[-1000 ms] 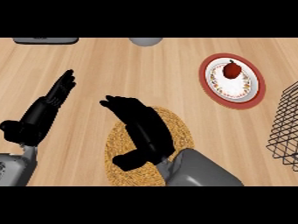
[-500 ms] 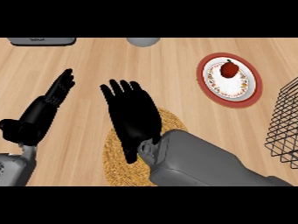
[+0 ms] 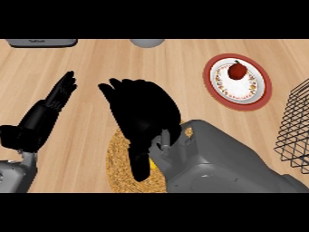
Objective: Pick the lemon from the placemat and place it in the basket
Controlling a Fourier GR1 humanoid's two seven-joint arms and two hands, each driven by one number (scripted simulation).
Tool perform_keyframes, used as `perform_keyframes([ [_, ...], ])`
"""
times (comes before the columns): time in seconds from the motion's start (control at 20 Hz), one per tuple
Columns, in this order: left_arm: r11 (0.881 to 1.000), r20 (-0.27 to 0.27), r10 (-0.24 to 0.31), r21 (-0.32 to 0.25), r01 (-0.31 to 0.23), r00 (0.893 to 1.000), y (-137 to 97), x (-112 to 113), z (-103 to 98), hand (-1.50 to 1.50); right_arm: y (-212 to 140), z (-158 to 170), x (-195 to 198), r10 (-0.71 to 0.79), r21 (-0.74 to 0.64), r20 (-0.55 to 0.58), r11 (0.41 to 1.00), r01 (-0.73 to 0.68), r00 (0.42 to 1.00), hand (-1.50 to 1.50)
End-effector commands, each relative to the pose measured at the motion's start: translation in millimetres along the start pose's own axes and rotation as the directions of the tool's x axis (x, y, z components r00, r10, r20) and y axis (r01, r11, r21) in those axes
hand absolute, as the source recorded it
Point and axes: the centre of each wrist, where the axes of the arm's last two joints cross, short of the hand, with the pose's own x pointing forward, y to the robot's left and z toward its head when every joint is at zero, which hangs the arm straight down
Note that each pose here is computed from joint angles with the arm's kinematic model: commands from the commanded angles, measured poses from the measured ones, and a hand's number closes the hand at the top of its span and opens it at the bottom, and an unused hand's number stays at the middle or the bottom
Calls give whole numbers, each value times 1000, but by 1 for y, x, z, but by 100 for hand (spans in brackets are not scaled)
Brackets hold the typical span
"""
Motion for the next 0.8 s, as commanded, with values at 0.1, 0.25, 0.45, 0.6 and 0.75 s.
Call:
perform_keyframes([
  [0.1, 1000, 8, -1, 3, 1, 1000, -4, 3, -8, 0, -6, 23, -1, 97, 59, -132, 994, -90, 986, -150],
  [0.25, 1000, 13, 12, -9, -12, 1000, -14, 0, -1, 0, -5, 27, -13, 87, 20, -136, 996, -85, 987, -150],
  [0.45, 1000, 18, -9, 2, 9, 1000, 0, 1, 2, 0, 9, 15, -28, 1, -7, -153, 1000, -2, 988, -150],
  [0.6, 1000, 22, -2, -1, 2, 1000, -4, -7, 4, 0, 41, 12, -20, -38, -21, -126, 999, 36, 991, -150],
  [0.75, 1000, 20, -10, 1, 10, 1000, -1, -3, 0, 0, 63, 15, -68, -31, -38, -128, 999, 26, 991, -150],
])
